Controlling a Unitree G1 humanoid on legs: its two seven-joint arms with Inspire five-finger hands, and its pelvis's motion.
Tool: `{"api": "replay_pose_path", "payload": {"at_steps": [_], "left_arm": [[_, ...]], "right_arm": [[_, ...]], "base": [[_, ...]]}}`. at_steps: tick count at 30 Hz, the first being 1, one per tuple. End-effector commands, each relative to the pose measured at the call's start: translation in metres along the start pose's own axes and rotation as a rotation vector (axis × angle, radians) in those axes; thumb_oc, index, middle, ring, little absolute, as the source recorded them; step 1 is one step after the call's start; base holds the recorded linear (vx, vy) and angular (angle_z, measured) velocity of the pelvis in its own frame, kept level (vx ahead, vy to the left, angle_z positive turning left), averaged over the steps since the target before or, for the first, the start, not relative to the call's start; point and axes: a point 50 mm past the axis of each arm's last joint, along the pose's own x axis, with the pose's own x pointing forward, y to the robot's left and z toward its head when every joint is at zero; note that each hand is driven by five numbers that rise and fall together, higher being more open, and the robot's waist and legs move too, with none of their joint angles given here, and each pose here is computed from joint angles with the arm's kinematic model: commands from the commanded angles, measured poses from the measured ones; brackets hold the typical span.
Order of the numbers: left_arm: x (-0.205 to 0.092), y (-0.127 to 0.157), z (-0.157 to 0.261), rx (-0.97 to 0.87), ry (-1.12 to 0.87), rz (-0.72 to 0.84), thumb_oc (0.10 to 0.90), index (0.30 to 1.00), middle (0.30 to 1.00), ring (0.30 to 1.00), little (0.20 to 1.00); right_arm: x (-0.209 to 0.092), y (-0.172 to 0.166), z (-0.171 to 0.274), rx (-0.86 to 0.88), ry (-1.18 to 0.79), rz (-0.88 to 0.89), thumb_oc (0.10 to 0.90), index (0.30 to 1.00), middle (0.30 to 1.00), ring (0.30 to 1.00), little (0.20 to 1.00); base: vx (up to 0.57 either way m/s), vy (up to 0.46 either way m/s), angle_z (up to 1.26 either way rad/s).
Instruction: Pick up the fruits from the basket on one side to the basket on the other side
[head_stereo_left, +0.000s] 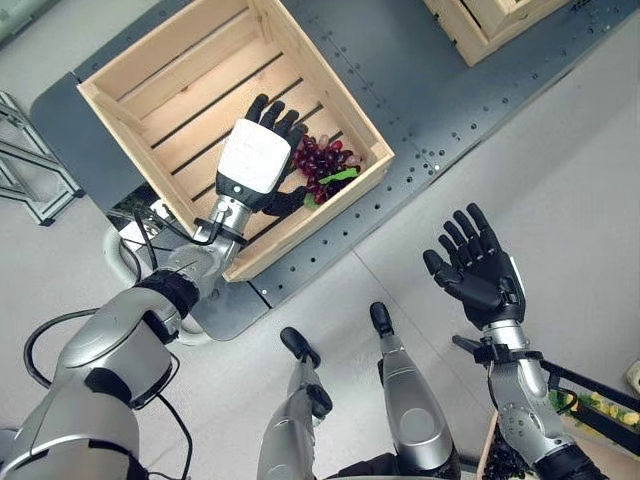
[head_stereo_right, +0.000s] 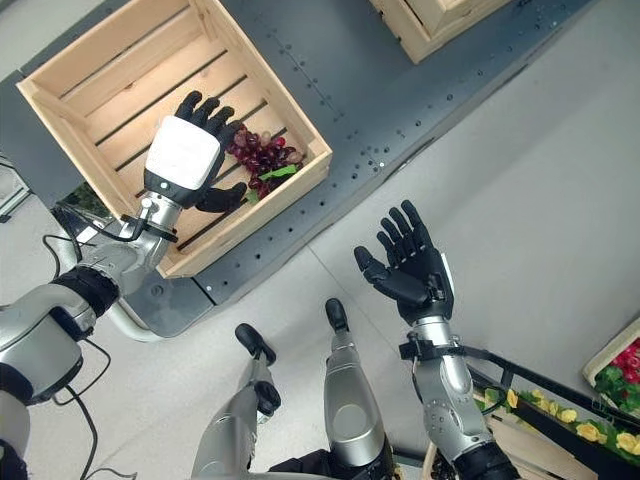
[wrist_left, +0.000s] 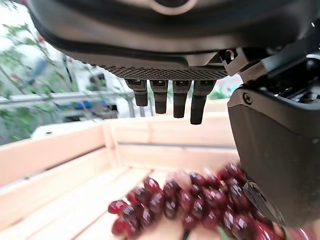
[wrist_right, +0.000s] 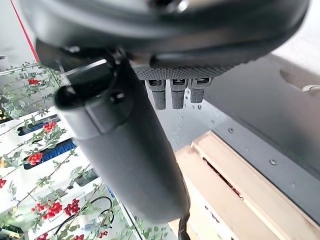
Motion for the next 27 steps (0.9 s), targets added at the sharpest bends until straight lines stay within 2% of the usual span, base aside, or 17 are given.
{"api": "replay_pose_path", "payload": {"at_steps": [1,11,17,20,27], "left_arm": [[0.045,0.051,-0.042,0.090,0.122,0.185,0.800,0.900,0.900,0.900,0.900],[0.069,0.069,-0.040,0.159,0.090,0.146,0.800,0.900,0.900,0.900,0.900],[0.081,0.086,-0.045,0.215,0.117,0.198,0.800,0.900,0.900,0.900,0.900],[0.084,0.086,-0.044,0.215,0.115,0.157,0.800,0.900,0.900,0.900,0.900],[0.086,0.075,-0.048,0.158,0.207,-0.060,0.800,0.900,0.900,0.900,0.900]], "right_arm": [[0.012,0.004,0.034,-0.030,-0.181,0.080,0.800,0.900,0.900,0.900,0.900],[0.017,0.006,0.037,-0.030,-0.201,0.077,0.800,0.900,0.900,0.900,0.900],[0.018,0.005,0.036,-0.021,-0.206,0.085,0.800,0.900,0.900,0.900,0.900],[0.018,0.005,0.036,-0.017,-0.209,0.084,0.800,0.900,0.900,0.900,0.900],[0.023,0.008,0.038,-0.016,-0.215,0.067,0.800,0.900,0.900,0.900,0.900]], "base": [[-0.01,-0.032,-0.13],[-0.01,-0.017,-0.05],[0.00,-0.008,-0.02],[-0.01,-0.023,-0.06],[0.01,-0.017,0.02]]}}
